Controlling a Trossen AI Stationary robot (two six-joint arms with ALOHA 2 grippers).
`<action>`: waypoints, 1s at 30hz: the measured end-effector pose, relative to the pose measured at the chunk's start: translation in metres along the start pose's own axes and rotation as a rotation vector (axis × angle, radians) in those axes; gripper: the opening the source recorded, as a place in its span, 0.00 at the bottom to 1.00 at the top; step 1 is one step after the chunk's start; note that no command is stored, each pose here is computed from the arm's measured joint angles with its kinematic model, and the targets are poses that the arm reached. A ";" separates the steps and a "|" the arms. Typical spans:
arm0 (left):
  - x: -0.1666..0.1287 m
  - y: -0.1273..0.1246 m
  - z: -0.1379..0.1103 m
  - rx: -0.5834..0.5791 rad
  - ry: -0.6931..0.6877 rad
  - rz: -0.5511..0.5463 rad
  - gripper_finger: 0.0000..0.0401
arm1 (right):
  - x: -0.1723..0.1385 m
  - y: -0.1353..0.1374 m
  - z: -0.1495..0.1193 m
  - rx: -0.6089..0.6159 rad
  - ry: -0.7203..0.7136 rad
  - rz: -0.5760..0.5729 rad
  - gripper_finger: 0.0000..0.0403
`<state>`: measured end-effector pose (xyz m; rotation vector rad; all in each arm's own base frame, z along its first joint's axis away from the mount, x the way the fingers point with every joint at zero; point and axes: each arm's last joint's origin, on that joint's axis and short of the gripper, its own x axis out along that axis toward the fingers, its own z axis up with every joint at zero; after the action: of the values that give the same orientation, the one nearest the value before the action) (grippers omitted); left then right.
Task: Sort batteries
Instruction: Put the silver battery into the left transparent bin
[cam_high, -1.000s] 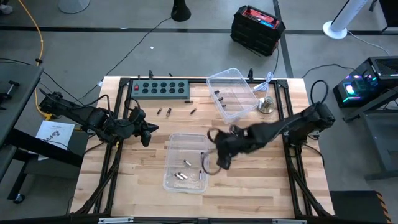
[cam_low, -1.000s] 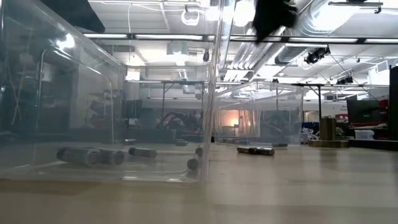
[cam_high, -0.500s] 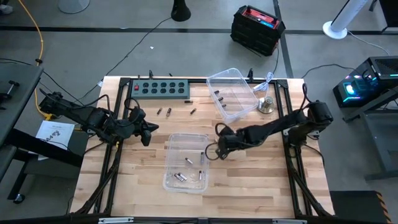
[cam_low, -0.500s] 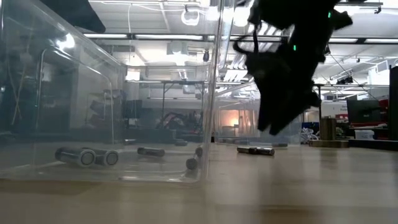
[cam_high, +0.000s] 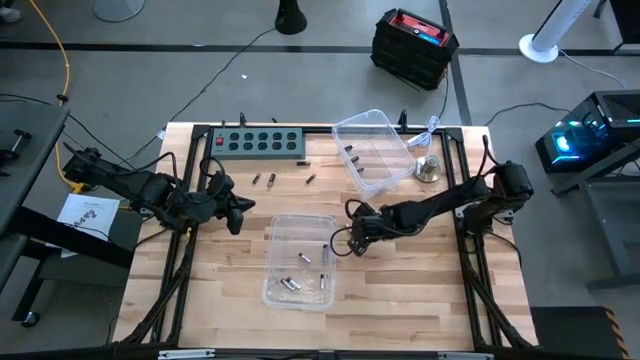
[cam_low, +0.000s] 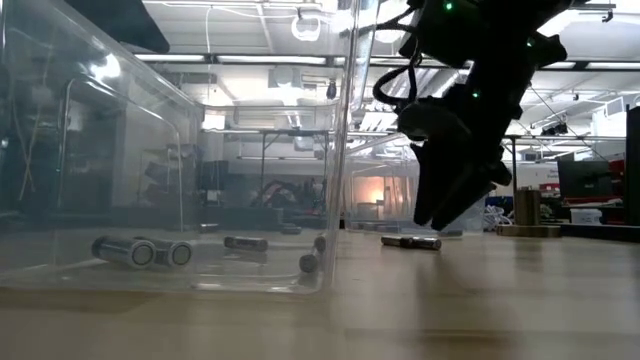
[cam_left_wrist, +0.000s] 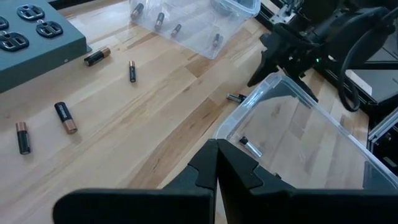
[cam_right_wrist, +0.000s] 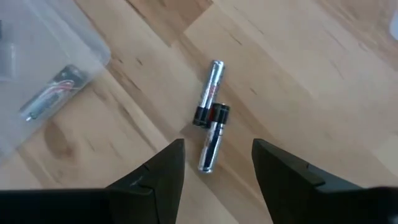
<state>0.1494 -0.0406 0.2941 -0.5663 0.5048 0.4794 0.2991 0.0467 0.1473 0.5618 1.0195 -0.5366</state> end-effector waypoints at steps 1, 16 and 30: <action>0.000 0.000 0.000 0.000 -0.002 0.001 0.00 | 0.002 0.000 -0.001 -0.005 0.002 -0.005 0.45; 0.000 0.000 0.000 -0.001 -0.012 0.007 0.00 | 0.016 -0.008 -0.012 -0.047 0.111 -0.116 0.05; 0.000 0.001 0.001 0.053 -0.035 0.027 0.00 | -0.111 0.016 0.029 -0.026 -0.409 0.449 0.01</action>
<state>0.1493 -0.0394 0.2946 -0.5001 0.4911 0.4998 0.2811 0.0560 0.2615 0.6050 0.4881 -0.2222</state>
